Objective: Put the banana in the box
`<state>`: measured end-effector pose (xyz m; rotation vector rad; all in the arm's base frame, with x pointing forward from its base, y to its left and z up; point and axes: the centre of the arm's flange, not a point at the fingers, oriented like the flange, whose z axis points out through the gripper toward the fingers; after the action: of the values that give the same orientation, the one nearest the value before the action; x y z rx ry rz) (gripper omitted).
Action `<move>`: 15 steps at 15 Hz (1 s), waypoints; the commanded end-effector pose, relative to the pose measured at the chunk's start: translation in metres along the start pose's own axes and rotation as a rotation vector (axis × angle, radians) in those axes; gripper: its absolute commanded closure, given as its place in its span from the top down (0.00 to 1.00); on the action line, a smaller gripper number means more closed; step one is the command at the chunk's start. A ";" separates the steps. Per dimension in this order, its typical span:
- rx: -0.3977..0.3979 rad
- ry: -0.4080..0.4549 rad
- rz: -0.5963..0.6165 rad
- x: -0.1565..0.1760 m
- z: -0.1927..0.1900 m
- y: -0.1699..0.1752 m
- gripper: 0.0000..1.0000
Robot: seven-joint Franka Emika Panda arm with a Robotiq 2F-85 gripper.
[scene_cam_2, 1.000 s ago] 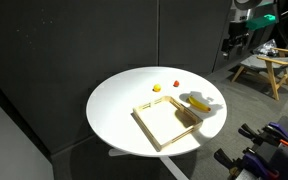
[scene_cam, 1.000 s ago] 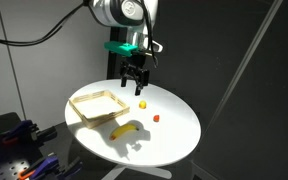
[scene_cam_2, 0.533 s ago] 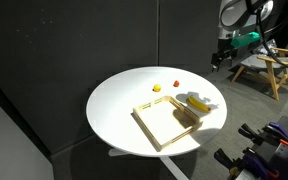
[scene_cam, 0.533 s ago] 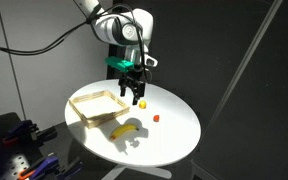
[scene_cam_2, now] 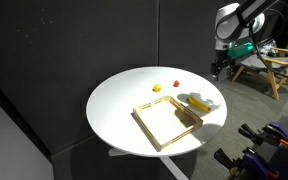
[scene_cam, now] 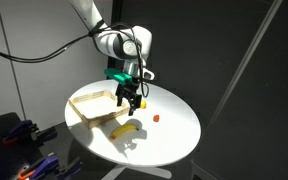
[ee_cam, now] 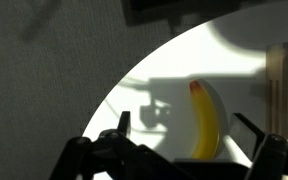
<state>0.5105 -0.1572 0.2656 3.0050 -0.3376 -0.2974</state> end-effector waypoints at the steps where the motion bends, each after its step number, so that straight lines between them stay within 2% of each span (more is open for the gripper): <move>1: 0.000 -0.003 0.000 0.000 0.001 0.000 1.00; 9: 0.000 -0.003 0.000 0.000 0.001 0.000 1.00; 15: 0.026 0.128 -0.059 0.015 0.018 -0.018 1.00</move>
<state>0.5197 -0.1509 0.2546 3.0158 -0.2919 -0.1907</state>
